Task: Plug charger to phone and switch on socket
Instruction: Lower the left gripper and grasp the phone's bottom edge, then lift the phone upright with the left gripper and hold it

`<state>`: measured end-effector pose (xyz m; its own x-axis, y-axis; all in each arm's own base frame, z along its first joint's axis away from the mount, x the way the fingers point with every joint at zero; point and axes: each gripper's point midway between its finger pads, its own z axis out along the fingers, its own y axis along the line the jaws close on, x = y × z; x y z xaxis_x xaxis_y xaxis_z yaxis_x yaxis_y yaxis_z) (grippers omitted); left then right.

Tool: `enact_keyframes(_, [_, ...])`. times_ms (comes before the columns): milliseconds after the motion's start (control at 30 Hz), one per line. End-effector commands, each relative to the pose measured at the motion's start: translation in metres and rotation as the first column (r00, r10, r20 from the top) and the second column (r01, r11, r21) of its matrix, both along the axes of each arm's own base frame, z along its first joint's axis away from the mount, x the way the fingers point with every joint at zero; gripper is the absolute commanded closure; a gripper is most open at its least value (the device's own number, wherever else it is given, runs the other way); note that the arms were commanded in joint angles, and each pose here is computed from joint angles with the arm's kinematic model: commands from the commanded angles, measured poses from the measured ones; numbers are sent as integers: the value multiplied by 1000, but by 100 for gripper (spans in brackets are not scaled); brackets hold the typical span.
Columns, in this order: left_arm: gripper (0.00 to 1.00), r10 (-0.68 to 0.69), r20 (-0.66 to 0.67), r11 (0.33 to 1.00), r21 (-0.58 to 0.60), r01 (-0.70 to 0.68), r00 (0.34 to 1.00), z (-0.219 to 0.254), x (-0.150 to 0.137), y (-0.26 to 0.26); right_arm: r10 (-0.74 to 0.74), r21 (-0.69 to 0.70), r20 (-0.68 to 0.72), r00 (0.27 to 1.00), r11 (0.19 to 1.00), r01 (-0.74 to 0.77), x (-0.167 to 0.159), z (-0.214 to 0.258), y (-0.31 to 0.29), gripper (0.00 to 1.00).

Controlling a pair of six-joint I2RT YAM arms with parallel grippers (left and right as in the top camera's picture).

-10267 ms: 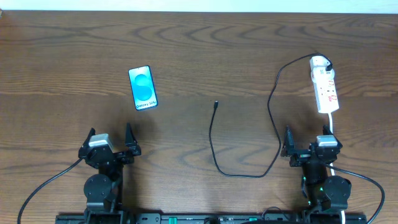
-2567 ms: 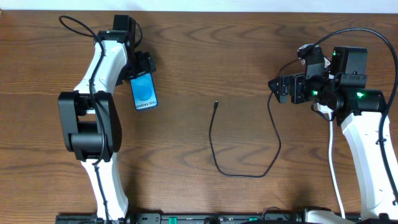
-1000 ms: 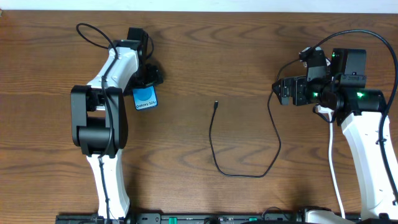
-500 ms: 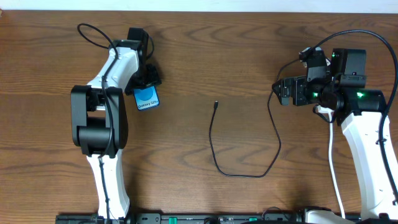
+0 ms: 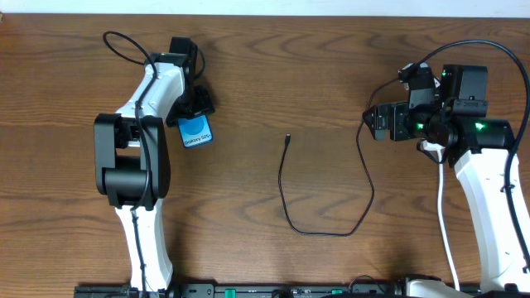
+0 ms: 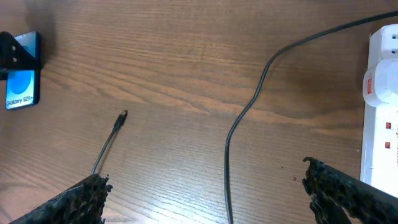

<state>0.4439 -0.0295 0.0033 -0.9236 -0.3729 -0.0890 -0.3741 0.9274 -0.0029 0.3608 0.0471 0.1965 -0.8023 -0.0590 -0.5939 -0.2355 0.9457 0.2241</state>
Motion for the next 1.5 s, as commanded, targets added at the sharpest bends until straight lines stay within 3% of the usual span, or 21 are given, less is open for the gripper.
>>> enact_keyframes(0, [28, 2, 81, 1000, -4, -2, 997, 40, 6, 0, -8, -2, 24, 1000, 1000, 8, 4, 10, -2, 1])
enact_keyframes(267, [28, 12, 148, 1000, -19, -9, 989, 76, 6, -1, -8, -2, 22, 1000, 1000, 8, 4, 9, -2, 1])
enact_keyframes(467, [28, 2, 168, 990, -140, 22, 986, 92, 4, -22, -8, -2, 22, 1000, 1000, 8, 4, 9, -2, 1])
enact_keyframes(667, [28, 17, 136, 964, -264, 20, 991, 94, -3, -43, -8, -2, 22, 1000, 1000, 8, 3, 9, -2, 1])
enact_keyframes(967, [28, 127, 39, 934, -341, -106, 991, 94, -17, -53, -8, -2, 21, 1000, 1000, 8, 3, 9, -2, 1])
enact_keyframes(1233, [28, 181, -59, 831, -525, -185, 982, 107, -24, -86, -8, -1, 21, 1000, 1000, 8, 3, 9, -2, 1])
enact_keyframes(1467, [29, 196, -171, 692, -674, -259, 966, 127, -30, -115, -8, -1, 21, 1000, 1000, 8, 3, 9, -1, 1])
